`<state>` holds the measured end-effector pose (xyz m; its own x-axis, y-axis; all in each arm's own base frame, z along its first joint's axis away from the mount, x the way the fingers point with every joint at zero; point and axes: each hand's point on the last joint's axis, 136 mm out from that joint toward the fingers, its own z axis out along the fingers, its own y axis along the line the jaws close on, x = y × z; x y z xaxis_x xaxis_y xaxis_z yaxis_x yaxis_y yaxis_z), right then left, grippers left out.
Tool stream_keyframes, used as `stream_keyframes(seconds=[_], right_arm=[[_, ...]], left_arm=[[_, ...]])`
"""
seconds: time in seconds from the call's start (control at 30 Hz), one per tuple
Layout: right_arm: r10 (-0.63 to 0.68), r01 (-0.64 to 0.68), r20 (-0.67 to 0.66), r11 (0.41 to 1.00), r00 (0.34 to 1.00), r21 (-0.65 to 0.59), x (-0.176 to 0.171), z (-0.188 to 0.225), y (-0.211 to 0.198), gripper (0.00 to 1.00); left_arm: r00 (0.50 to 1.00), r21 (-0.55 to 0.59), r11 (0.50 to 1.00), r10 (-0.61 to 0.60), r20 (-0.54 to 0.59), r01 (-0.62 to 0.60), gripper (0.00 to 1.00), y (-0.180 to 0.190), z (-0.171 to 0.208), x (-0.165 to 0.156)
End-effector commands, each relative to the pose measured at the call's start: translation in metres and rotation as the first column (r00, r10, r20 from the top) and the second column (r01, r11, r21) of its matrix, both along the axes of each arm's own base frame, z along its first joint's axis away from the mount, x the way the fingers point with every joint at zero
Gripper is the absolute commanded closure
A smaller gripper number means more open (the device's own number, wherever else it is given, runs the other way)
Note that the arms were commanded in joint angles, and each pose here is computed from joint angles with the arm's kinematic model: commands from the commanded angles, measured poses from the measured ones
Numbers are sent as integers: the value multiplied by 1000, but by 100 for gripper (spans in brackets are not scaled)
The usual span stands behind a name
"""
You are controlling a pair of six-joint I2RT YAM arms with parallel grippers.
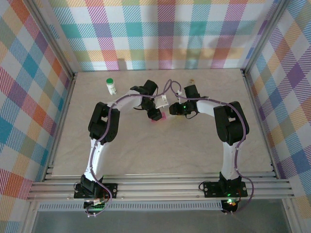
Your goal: Sort the pills into containers
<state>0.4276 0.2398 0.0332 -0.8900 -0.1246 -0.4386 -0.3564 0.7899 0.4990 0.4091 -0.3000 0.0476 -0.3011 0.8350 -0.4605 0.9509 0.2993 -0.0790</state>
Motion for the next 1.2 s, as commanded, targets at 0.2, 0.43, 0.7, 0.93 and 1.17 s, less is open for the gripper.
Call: stream_keyframes(seconds=[0.2, 0.43, 0.7, 0.93, 1.17], right_arm=[[-17, 0, -161, 994, 987, -105, -28, -50, -16, 62], [-17, 0, -162, 994, 987, -105, -28, -51, -16, 62], [-16, -1, -162, 994, 987, -106, -29, -50, -16, 62], [-16, -1, -160, 995, 987, -103, -29, -49, -16, 62], [-15, -1, -159, 995, 987, -103, -29, -49, -16, 62]], left_arm=[[997, 1, 999, -33, -71, 33, 23, 10, 3, -14], [1000, 12, 1000, -2, 19, 2, 24, 2, 2, -2], [1000, 40, 999, 0, 21, -1, 29, -1, -5, 1], [1000, 62, 998, -1, 16, 0, 33, 0, -10, -1], [1000, 84, 996, 5, 30, -8, 36, -1, -15, 2]])
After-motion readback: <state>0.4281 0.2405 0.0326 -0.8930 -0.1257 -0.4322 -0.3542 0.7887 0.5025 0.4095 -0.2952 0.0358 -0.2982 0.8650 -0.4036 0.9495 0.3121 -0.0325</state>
